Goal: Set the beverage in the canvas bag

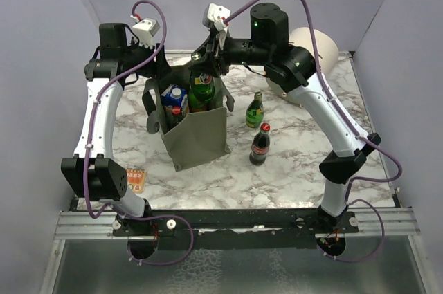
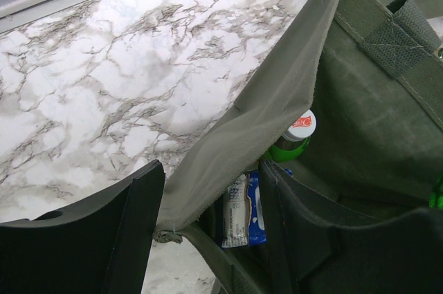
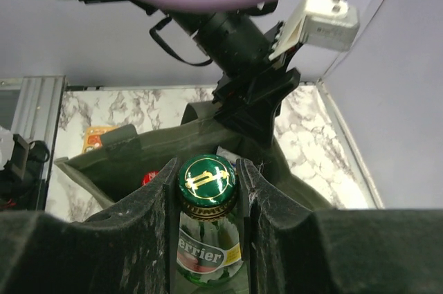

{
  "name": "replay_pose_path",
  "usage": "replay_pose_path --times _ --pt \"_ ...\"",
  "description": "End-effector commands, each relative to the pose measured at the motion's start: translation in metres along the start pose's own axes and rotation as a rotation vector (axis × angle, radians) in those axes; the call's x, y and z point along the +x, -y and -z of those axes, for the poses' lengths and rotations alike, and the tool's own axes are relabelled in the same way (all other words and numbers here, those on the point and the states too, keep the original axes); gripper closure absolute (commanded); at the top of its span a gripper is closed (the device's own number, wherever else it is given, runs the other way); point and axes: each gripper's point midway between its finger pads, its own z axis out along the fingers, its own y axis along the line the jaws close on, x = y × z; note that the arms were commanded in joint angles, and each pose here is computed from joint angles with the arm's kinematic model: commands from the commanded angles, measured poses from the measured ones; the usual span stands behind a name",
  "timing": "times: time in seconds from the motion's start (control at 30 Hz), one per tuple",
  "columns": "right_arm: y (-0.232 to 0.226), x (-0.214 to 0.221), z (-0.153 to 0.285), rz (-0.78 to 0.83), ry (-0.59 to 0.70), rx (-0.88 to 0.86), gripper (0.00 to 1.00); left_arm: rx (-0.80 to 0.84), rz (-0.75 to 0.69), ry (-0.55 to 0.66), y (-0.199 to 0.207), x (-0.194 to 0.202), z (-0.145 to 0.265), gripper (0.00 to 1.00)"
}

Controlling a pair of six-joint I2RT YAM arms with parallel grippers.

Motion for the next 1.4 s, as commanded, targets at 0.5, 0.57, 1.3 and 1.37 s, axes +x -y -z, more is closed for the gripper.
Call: replay_pose_path --times 0.5,0.57,1.3,1.37 --pt "-0.015 0.073 -0.042 -0.012 -0.044 -0.189 0.99 0.009 -0.012 0.051 0.013 -0.016 0.016 0.41" --pt "-0.015 0.085 -0.043 -0.020 -0.070 -0.195 0.99 0.008 -0.013 0.053 0.013 -0.017 0.016 0.41" --pt "-0.026 0.186 -0.054 -0.057 -0.249 -0.309 0.99 0.026 -0.002 0.050 0.016 -0.015 0.015 0.41" --pt "-0.025 0.192 -0.056 -0.056 -0.260 -0.310 0.99 0.025 -0.003 0.050 0.016 -0.015 0.015 0.41"
